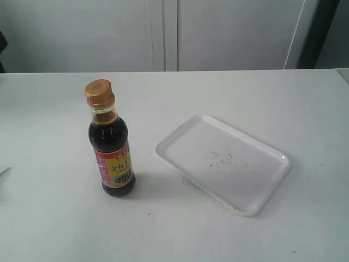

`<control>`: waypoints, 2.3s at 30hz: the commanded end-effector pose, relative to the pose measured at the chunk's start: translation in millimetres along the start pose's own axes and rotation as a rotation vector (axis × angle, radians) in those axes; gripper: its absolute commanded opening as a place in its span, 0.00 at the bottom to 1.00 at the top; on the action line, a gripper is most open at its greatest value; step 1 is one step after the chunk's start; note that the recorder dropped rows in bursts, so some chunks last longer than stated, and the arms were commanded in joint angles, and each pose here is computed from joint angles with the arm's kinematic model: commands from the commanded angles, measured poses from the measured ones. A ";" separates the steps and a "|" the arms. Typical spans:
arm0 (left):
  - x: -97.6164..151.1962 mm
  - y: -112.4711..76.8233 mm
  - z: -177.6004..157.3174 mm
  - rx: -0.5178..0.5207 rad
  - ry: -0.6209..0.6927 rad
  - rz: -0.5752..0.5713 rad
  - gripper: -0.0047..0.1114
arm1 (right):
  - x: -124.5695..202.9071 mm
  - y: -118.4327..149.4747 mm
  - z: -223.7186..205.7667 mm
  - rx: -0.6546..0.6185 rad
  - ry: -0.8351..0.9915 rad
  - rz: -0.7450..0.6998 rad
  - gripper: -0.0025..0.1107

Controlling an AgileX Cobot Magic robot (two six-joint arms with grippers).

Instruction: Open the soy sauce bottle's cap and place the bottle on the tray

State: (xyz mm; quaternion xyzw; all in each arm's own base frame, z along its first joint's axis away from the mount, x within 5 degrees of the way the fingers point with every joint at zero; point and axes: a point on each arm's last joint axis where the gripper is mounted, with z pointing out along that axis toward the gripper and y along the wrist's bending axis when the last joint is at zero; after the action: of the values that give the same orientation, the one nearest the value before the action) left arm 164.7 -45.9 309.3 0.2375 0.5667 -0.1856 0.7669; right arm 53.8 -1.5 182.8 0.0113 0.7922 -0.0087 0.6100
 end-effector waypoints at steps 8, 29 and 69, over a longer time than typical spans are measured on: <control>15.0 11.9 24.9 0.097 0.056 -0.136 0.94 | 0.1 -0.2 -0.2 0.003 -0.009 0.006 0.02; 23.1 -27.7 91.4 0.322 0.127 -0.229 0.94 | 0.1 -0.2 -0.2 0.003 -0.009 0.006 0.02; 147.0 -35.8 97.1 0.362 0.360 -0.232 0.94 | 0.1 -0.2 -0.2 0.003 -0.008 0.001 0.02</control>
State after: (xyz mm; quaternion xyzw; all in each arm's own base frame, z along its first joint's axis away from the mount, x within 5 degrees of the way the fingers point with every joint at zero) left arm 264.1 -132.7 191.2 0.3327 0.6734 -0.3238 0.5753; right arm 53.8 -1.5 182.8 0.0113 0.7922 -0.0087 0.6100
